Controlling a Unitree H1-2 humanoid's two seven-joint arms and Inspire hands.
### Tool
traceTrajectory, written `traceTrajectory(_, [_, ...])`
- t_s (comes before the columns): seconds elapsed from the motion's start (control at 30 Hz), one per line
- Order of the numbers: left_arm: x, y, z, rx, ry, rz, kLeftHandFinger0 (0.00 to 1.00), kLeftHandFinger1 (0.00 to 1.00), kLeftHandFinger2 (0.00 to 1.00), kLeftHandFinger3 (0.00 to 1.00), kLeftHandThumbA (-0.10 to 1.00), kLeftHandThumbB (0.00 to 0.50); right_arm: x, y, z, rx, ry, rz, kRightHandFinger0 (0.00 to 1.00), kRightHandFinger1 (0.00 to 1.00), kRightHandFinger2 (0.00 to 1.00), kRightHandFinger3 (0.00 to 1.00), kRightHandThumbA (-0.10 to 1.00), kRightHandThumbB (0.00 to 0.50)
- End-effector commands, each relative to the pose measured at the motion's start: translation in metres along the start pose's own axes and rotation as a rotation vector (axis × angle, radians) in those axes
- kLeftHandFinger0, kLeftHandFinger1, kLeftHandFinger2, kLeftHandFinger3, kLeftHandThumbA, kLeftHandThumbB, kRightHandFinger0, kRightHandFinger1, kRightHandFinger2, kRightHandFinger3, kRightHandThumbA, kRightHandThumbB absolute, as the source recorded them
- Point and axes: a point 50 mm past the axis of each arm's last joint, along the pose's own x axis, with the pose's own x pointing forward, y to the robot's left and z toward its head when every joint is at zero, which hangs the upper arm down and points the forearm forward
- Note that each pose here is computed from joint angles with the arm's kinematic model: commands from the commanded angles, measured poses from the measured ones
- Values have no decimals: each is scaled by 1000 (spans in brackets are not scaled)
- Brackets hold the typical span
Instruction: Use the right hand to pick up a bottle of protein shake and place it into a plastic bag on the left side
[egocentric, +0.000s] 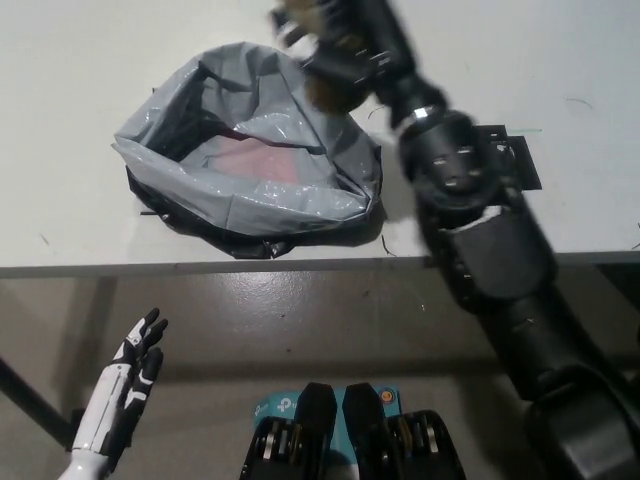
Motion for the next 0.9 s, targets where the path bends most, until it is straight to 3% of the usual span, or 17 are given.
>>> traceTrajectory(0.0, [5,7,6,-4,-38,-11,1000,1000,1000,1000,1000,157,47,38,60,-405,-205,97,0,335,776,870,-100,152])
traceTrajectory(0.1, [10,4,10,-16,-51,-27,1000,1000,1000,1000,1000,176,53,49,50,-508,-183,144,0,431,848,961,-100,151])
traceTrajectory(0.33, [15,7,15,-11,-83,-43,1000,1000,1000,1000,1000,147,55,63,22,-632,-112,195,1,479,857,989,-100,141])
traceTrajectory(0.43, [13,6,16,-9,-71,-51,1000,1000,1000,1000,1000,166,50,66,4,-668,-61,210,28,528,911,1000,-100,162])
traceTrajectory(0.5, [12,5,17,11,-72,-48,1000,1000,1000,1000,1000,171,47,68,-6,-681,-37,223,41,546,925,1000,-100,152])
traceTrajectory(0.53, [12,5,18,-6,-67,-52,1000,1000,1000,1000,1000,174,44,69,-12,-687,-28,223,65,504,832,898,-100,181])
traceTrajectory(0.57, [11,5,19,-9,-65,-57,1000,1000,1000,1000,1000,167,43,69,-15,-691,-11,229,117,534,864,922,15,230])
traceTrajectory(0.6, [11,5,19,-10,-64,-59,1000,1000,1000,1000,1000,165,43,69,-16,-692,-5,232,152,517,796,860,139,243])
traceTrajectory(0.63, [13,6,19,-7,-68,-60,1000,1000,1000,1000,1000,147,43,69,-19,-652,42,299,621,949,1000,1000,508,365])
traceTrajectory(0.67, [15,6,20,-10,-72,-61,1000,1000,1000,1000,1000,154,43,69,-21,-642,83,365,1000,1000,1000,1000,638,429])
traceTrajectory(0.8, [17,6,19,-12,-74,-54,1000,1000,1000,1000,1000,173,43,75,-22,-694,146,491,1000,1000,1000,1000,799,500])
traceTrajectory(0.87, [20,5,19,5,-79,-46,1000,1000,1000,1000,1000,183,45,74,-20,-711,141,505,1000,1000,1000,1000,842,500])
